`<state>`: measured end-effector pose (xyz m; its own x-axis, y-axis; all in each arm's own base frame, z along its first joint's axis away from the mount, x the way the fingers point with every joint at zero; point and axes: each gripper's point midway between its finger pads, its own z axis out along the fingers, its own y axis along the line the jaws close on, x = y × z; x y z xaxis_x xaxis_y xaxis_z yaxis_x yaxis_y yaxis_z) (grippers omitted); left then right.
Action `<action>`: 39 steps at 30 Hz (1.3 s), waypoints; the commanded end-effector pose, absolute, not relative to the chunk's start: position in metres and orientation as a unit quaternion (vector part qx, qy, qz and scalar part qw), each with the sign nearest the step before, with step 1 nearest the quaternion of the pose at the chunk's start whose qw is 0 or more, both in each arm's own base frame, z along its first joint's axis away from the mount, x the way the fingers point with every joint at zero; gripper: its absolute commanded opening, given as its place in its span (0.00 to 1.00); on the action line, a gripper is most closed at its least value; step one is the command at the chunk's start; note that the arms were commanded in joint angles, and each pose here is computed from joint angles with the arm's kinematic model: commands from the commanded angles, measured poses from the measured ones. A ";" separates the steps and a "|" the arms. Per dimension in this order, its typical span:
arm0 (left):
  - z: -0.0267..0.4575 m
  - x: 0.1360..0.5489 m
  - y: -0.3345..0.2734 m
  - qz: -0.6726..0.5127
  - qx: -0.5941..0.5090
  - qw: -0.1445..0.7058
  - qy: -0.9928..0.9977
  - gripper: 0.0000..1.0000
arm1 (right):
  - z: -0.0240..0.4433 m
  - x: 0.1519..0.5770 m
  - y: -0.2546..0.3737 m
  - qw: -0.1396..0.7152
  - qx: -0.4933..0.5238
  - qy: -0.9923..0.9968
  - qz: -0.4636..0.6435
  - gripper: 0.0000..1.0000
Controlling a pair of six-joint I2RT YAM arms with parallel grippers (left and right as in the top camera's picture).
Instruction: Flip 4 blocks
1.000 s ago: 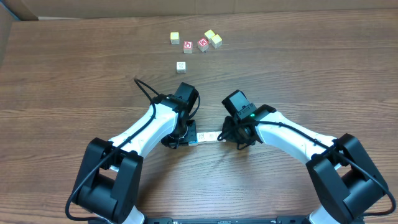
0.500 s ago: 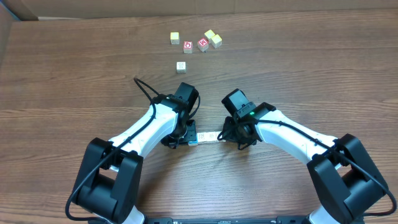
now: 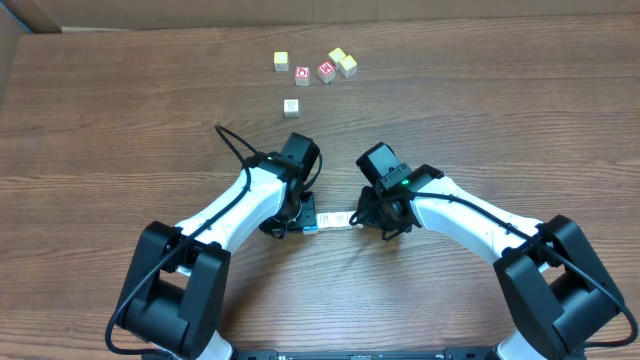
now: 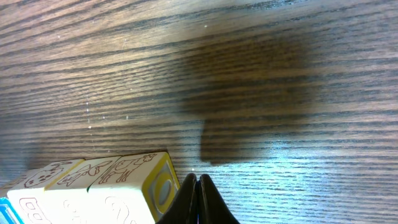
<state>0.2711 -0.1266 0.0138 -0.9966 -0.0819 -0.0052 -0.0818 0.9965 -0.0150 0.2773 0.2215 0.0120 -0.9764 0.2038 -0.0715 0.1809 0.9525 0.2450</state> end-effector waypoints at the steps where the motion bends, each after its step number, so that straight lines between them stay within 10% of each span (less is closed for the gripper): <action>1: 0.008 0.268 -0.125 0.002 -0.032 -0.002 0.999 0.04 | 0.027 0.285 0.232 0.065 0.089 0.984 0.144 0.04; 39: 0.009 0.288 -0.140 -0.033 -0.030 0.036 0.998 0.04 | 0.034 0.290 0.251 0.066 0.083 0.976 0.193 0.04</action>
<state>0.2873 -0.1329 0.0136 -0.9940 -0.0817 -0.0731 -0.0787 0.9960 -0.0427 0.2831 0.2365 0.0170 -0.9777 0.1974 -0.0711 0.1649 0.9325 0.3214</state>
